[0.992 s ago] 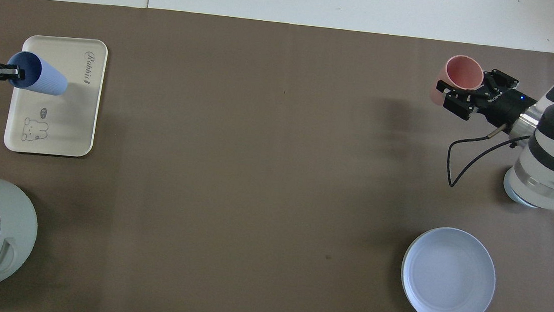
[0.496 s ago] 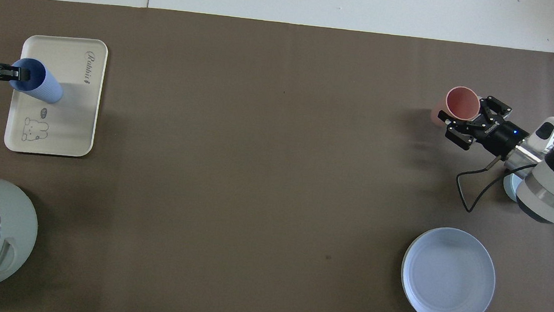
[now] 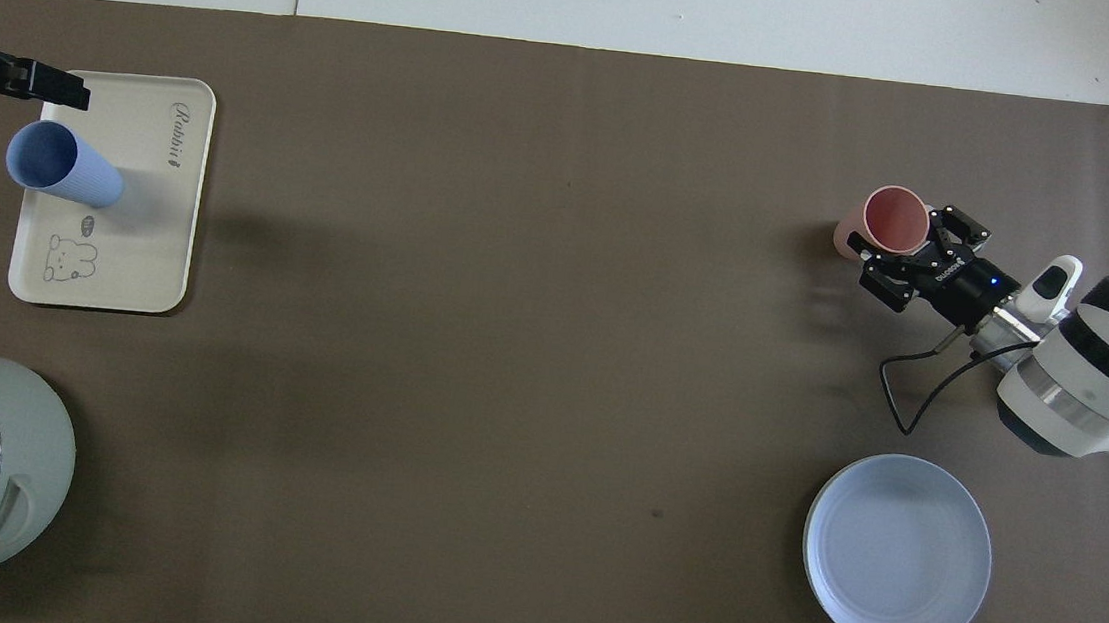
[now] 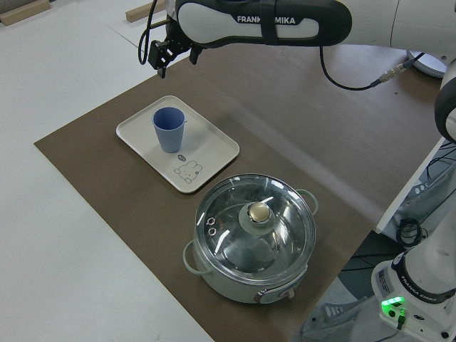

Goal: Place cup on tray
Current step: 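Open the left gripper and release the cup upright on the tray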

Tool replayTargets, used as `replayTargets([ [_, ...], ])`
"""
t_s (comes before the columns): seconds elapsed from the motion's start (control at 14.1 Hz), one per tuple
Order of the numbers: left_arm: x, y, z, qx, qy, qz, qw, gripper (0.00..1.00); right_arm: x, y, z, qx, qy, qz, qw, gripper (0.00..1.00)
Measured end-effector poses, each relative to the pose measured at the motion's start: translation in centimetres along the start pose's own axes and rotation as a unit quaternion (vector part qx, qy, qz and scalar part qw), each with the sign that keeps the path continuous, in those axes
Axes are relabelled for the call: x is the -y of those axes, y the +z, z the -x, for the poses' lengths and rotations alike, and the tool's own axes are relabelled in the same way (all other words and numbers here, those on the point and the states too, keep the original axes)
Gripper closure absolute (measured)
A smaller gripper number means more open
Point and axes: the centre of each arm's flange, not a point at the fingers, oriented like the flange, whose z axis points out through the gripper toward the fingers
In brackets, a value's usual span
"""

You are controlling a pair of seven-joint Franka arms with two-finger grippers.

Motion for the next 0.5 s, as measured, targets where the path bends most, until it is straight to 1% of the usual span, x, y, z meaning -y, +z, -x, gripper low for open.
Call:
replayTargets([
  [0.14,-6.2,-1.0,-0.7,0.049,-0.006,-0.014,0.999,0.0,0.1,-0.1,0.4,0.003,0.003,0.0,1.0,0.17],
  [0.21,-9.6,-1.5,-0.8,0.068,-0.012,-0.019,0.997,0.0,0.2,-0.1,0.6,0.004,0.004,0.0,1.0,0.1],
  [0.28,-12.4,-2.5,-0.8,0.075,-0.013,-0.021,0.997,0.0,0.2,-0.1,0.7,0.004,0.005,-0.001,1.0,0.01],
  [0.35,-14.5,-3.9,-0.5,0.078,-0.012,-0.024,0.997,0.0,0.2,-0.2,0.6,0.004,0.004,0.0,1.0,0.0],
  [0.5,-15.7,-6.9,1.1,0.083,-0.014,-0.029,0.996,0.0,0.2,-0.4,0.1,0.001,0.001,0.002,1.0,0.0],
])
